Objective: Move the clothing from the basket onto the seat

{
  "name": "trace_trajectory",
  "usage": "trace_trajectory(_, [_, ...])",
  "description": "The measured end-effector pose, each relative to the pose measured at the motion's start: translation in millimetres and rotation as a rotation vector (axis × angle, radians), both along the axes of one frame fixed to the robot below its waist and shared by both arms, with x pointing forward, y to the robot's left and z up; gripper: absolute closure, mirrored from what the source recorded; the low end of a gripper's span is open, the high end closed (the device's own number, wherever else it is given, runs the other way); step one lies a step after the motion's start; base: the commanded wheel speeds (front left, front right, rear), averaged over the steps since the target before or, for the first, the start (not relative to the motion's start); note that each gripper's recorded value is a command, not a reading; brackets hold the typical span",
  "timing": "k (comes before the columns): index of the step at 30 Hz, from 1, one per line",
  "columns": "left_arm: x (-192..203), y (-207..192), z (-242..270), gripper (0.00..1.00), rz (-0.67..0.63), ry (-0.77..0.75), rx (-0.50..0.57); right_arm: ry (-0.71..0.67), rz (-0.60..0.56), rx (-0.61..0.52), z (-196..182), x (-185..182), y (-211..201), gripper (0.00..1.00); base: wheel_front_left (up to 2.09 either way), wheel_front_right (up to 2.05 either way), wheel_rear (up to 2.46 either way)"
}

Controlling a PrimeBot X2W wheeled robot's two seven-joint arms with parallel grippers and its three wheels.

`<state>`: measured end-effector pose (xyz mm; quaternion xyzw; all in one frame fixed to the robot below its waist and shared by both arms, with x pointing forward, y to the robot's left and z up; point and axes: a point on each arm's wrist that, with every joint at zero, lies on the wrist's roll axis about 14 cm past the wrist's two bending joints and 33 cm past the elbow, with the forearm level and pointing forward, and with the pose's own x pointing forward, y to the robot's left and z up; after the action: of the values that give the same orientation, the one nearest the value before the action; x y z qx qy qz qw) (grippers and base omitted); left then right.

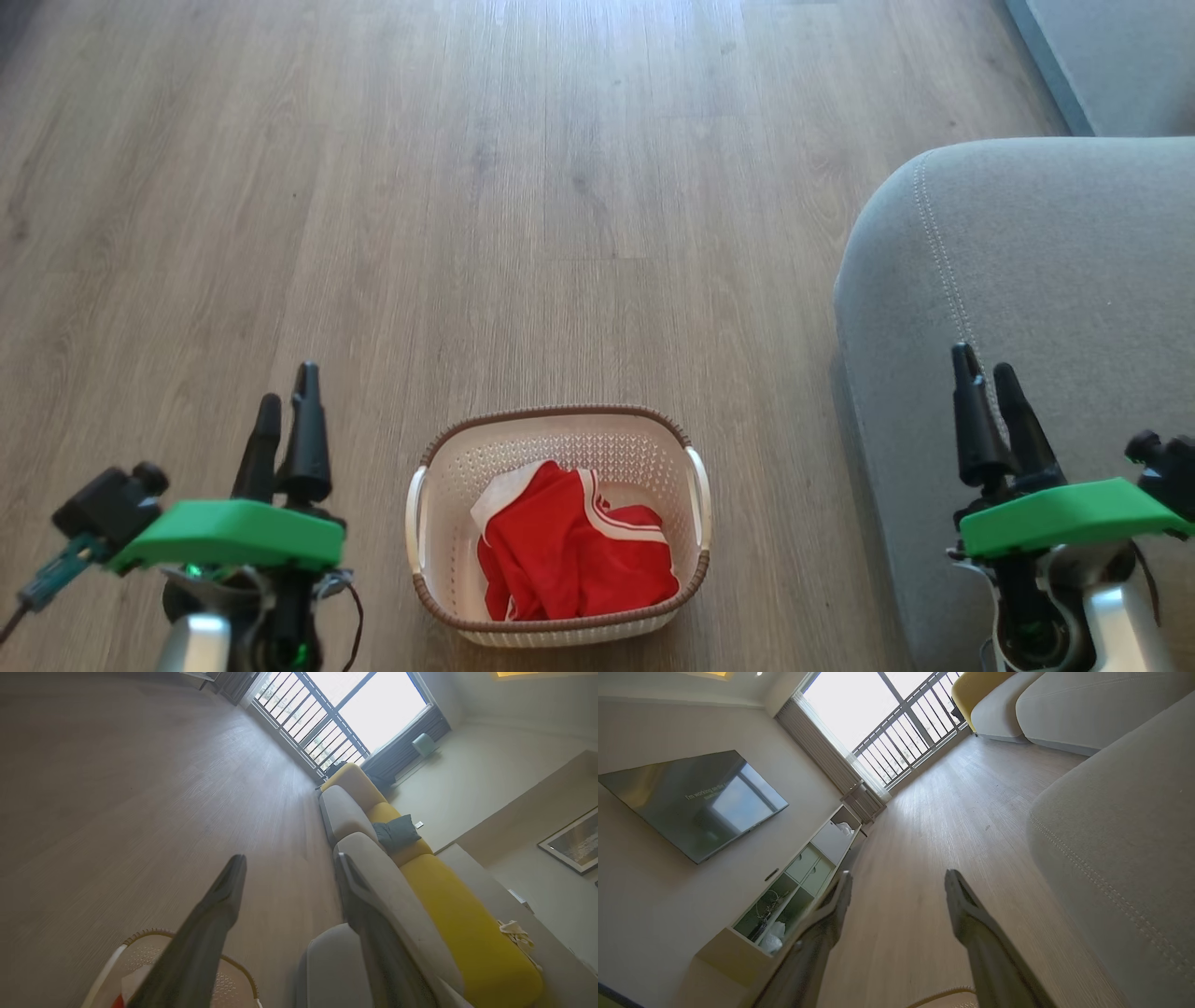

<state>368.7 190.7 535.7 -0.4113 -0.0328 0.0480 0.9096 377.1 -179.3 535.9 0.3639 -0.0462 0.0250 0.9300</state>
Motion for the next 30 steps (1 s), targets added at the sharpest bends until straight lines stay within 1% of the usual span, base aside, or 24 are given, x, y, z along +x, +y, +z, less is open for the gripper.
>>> trace_trajectory(5, [0, -15, 3, 0.0, -0.017, 0.006, 0.123, -0.023, 0.016, -0.073, 6, 0, 7, 0.0, 0.0, 0.0, 0.0])
trace_trajectory(9, [0, -35, 2, 0.0, -0.066, 0.002, 0.224, -0.031, 0.017, -0.103, 6, 0, 9, 0.0, 0.0, 0.0, 0.0])
trace_trajectory(10, [0, -35, 2, 0.0, -0.066, 0.002, 0.224, -0.031, 0.017, -0.103, 6, 0, 9, 0.0, 0.0, 0.0, 0.0])
trace_trajectory(13, [-1, -50, -4, 0.0, -0.104, 0.013, 0.325, -0.036, 0.019, -0.142, 6, 1, 11, 0.0, 0.0, 0.0, 0.0])
trace_trajectory(15, [-1, -55, -7, 0.0, -0.104, 0.025, 0.356, -0.039, 0.023, -0.171, 6, 1, 12, 0.0, 0.0, 0.0, 0.0])
trace_trajectory(18, [2, -59, 0, 0.0, -0.095, 0.01, 0.411, -0.06, 0.021, -0.218, 11, 2, 12, 0.0, 0.0, 0.0, 0.0])
trace_trajectory(21, [6, -54, 7, 0.0, -0.047, 0.007, 0.456, -0.077, 0.041, -0.28, 14, 2, 18, 0.0, 0.0, 0.0, 0.0])
trace_trajectory(23, [6, -48, 9, 0.0, -0.005, 0.015, 0.466, -0.095, 0.038, -0.306, 19, 2, 19, 0.0, 0.0, 0.0, 0.0])
trace_trajectory(26, [6, -43, 14, 0.0, 0.041, 0.01, 0.507, -0.116, 0.035, -0.343, 24, 2, 20, 0.0, 0.0, 0.0, 0.0])
trace_trajectory(30, [6, -44, 21, 0.0, 0.074, -0.008, 0.569, -0.141, 0.041, -0.391, 28, 2, 25, 0.0, 0.0, 0.0, 0.0])
